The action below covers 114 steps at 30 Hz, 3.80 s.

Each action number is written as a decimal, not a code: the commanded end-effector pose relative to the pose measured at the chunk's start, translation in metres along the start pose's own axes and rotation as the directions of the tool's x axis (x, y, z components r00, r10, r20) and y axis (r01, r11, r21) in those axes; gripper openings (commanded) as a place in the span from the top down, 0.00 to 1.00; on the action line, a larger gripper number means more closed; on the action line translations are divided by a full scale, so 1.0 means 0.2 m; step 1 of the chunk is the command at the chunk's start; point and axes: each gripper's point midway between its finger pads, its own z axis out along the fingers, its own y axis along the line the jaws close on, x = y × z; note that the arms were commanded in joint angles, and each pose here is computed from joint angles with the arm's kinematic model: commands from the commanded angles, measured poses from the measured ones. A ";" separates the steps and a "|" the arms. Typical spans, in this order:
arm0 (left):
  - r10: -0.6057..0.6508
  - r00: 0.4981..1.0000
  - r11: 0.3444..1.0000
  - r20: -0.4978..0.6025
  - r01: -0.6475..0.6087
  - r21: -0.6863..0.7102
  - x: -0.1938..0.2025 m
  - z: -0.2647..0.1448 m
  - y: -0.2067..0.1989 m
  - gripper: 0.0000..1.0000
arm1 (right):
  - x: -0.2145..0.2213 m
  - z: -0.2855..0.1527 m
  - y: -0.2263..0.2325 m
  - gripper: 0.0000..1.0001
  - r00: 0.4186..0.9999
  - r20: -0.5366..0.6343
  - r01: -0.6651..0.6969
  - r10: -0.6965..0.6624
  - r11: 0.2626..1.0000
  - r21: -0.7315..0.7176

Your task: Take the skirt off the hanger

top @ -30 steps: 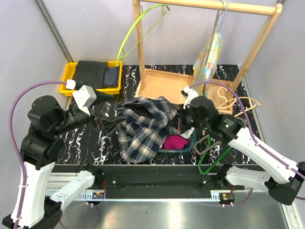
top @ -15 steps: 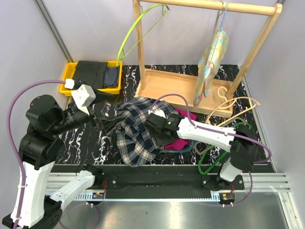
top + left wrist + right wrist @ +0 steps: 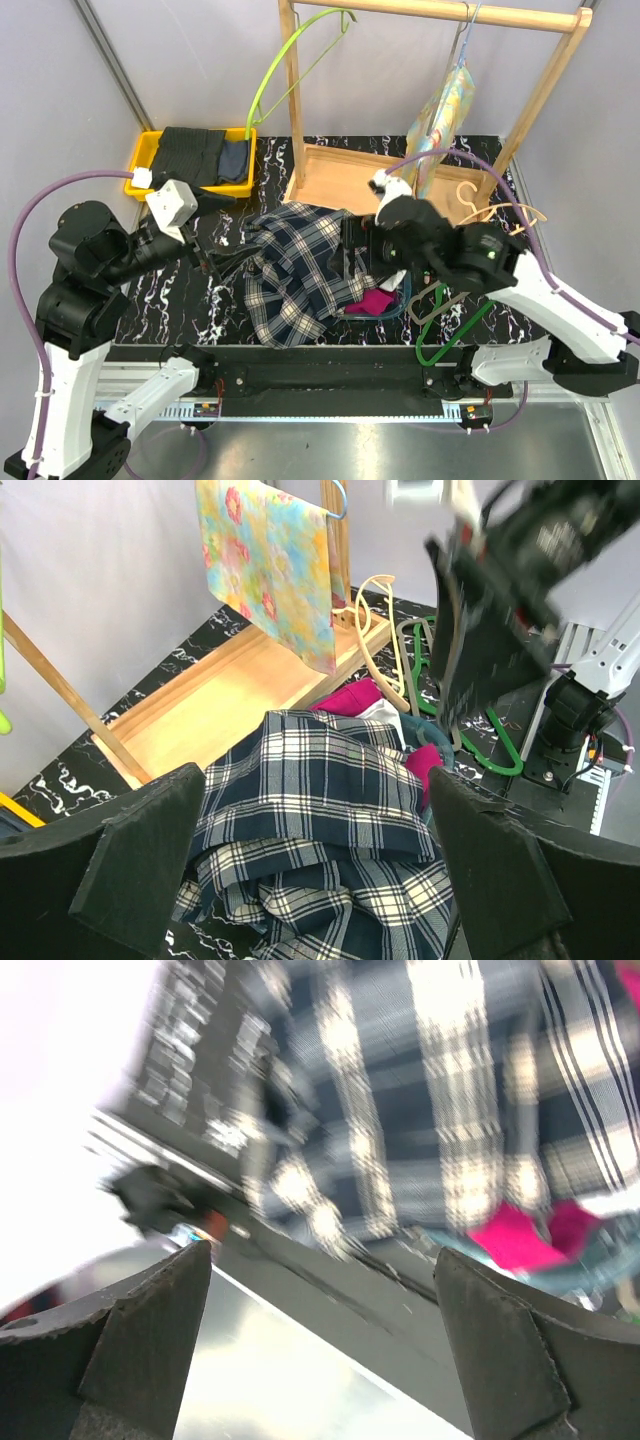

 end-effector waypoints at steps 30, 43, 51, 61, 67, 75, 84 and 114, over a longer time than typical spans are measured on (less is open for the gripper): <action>0.082 0.994 0.996 0.071 -0.078 -0.052 -0.13 -0.08 0.00 0.01 | 0.54 1.17 -0.32 0.04 0.951 -0.216 -0.198 0.222 0.972 0.129; 0.087 0.994 0.995 0.073 -0.083 -0.054 -0.16 -0.08 0.00 0.01 | -0.48 0.12 0.26 0.00 0.927 0.375 0.040 0.011 0.991 -0.127; 0.087 0.994 0.995 0.072 -0.084 -0.051 -0.16 -0.08 0.00 0.01 | -0.96 -0.57 0.05 0.01 0.696 0.714 0.026 -0.075 0.997 0.079; 0.076 0.995 0.997 0.065 -0.074 -0.039 -0.14 -0.07 -0.01 0.01 | -1.28 -0.66 -0.43 0.06 0.516 0.815 -0.254 -0.265 0.861 0.441; 0.095 0.994 0.995 0.059 -0.093 -0.042 -0.10 -0.09 -0.02 0.01 | -1.44 -0.65 -0.60 0.05 0.488 0.826 -0.309 -0.282 0.829 0.466; 0.102 0.994 0.994 0.041 -0.100 -0.042 -0.04 -0.09 -0.02 0.01 | -1.52 -0.75 -0.69 0.05 0.453 0.844 -0.331 -0.286 0.825 0.457; 0.099 0.994 0.994 0.039 -0.097 -0.040 -0.03 -0.08 -0.02 0.01 | -1.53 -0.68 -0.92 0.06 0.497 0.841 -0.391 -0.215 0.810 0.438; 0.126 0.992 0.989 0.029 -0.123 -0.078 0.00 -0.09 0.01 0.01 | -1.57 -0.28 -1.16 0.31 0.626 0.773 -0.393 -0.101 0.815 0.425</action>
